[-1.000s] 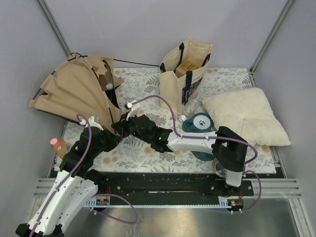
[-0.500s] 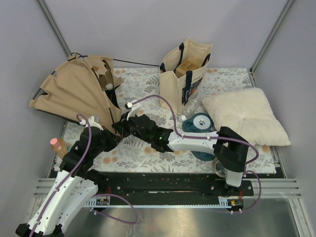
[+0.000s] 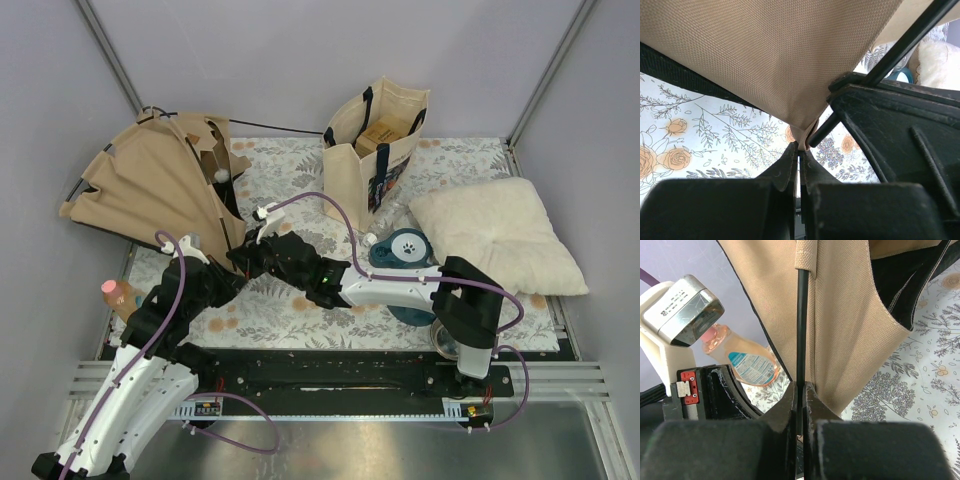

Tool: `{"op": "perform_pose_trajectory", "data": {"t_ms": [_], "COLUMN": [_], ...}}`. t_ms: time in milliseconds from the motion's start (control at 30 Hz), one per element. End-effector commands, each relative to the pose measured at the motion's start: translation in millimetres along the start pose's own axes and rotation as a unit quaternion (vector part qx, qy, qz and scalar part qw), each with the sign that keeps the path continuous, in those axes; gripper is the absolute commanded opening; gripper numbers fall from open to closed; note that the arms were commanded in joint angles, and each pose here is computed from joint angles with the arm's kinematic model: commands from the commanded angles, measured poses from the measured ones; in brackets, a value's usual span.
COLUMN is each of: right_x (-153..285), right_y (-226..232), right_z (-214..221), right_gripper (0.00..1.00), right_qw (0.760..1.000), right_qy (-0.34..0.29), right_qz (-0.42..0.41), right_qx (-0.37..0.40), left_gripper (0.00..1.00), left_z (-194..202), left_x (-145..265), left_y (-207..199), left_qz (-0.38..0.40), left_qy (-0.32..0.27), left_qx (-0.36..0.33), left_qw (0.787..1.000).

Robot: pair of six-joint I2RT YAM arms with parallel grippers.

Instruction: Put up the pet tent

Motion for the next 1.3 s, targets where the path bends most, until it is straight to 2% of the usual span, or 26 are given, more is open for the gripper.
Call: {"op": "perform_pose_trajectory", "data": {"t_ms": [0,300,900,1267], "right_x": [-13,-18,-5,4], "right_y": [-4,-8,-31,-32], "right_z": [-54,-46,-59,-64], "right_gripper": [0.0,0.0,0.0,0.0], "right_qw": [0.992,0.993,0.99,0.99], "right_qy": [-0.122,-0.116,-0.13,-0.133], "right_qz": [0.022,0.032,0.059,0.047], "right_qx": [-0.012,-0.002,0.003,0.015], "left_gripper": [0.0,0.0,0.0,0.0], "left_z": [23,22,21,20], "left_x": [7,8,6,5], "left_y": [16,15,16,15], "left_qz": [-0.032,-0.031,-0.043,-0.048], "left_qy": [0.094,0.091,0.087,0.087], "left_qx": [-0.005,-0.005,-0.002,-0.004], "left_qw": [0.995,0.995,0.995,0.995]}}
Point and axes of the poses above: each gripper's point midway between its finger pads, its own x axis back along the fingers, its own y axis along the line the jaws close on, z = x × y, the point moved 9 cm from there along x, back along the fingers, and after that the axes turned 11 degrees about x, right-handed, at the moved point
